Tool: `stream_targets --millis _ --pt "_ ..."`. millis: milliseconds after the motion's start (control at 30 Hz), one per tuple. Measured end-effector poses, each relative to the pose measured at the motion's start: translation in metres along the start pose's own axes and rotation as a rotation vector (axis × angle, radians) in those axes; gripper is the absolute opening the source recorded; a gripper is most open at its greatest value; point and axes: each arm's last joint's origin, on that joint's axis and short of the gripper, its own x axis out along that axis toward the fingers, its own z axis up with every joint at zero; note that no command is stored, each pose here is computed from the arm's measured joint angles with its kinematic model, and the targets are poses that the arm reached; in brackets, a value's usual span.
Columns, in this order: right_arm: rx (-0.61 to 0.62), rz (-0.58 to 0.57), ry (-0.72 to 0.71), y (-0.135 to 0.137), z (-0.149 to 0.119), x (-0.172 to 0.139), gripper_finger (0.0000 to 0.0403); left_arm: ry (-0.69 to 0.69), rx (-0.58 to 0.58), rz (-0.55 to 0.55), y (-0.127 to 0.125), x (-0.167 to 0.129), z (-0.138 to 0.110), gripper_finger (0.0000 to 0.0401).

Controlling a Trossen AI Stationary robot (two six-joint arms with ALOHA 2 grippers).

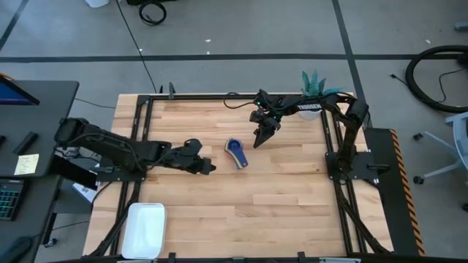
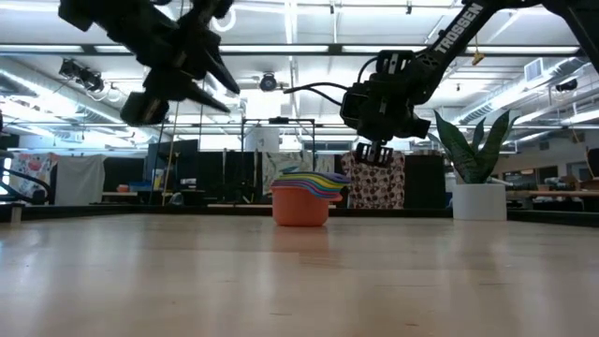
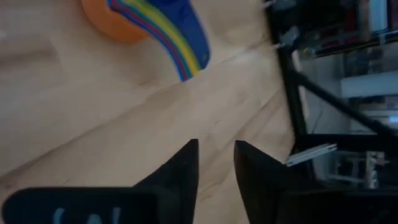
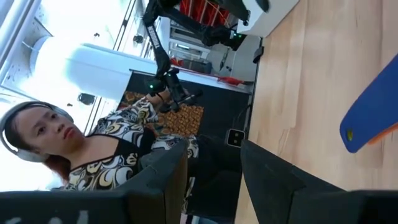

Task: Nest measuring cups in basket
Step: Put the nested measuring cups into the white bin

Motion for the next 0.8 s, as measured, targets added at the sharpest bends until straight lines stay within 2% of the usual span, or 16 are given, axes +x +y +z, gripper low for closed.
stream_targets --millis 133,333,467,567,800 --pt "-0.006 0.001 0.003 0.000 0.000 0.001 0.0155 0.023 0.005 0.043 0.006 0.014 -0.002 0.0135" --pt "-0.008 0.002 0.006 0.000 0.001 0.002 0.0155 0.000 -0.013 0.027 0.011 0.042 -0.001 0.0166" --pt "-0.014 0.003 0.006 0.000 0.001 0.002 0.0155 -0.011 -0.040 0.043 0.022 0.064 -0.001 0.0169" --pt "-0.015 0.003 0.006 0.000 0.002 0.002 0.0155 -0.029 -0.094 0.018 0.027 0.080 0.000 0.0169" --pt "-0.022 0.003 0.007 0.000 0.002 0.002 0.0155 -0.086 -0.124 -0.066 0.034 0.104 0.007 0.0169"
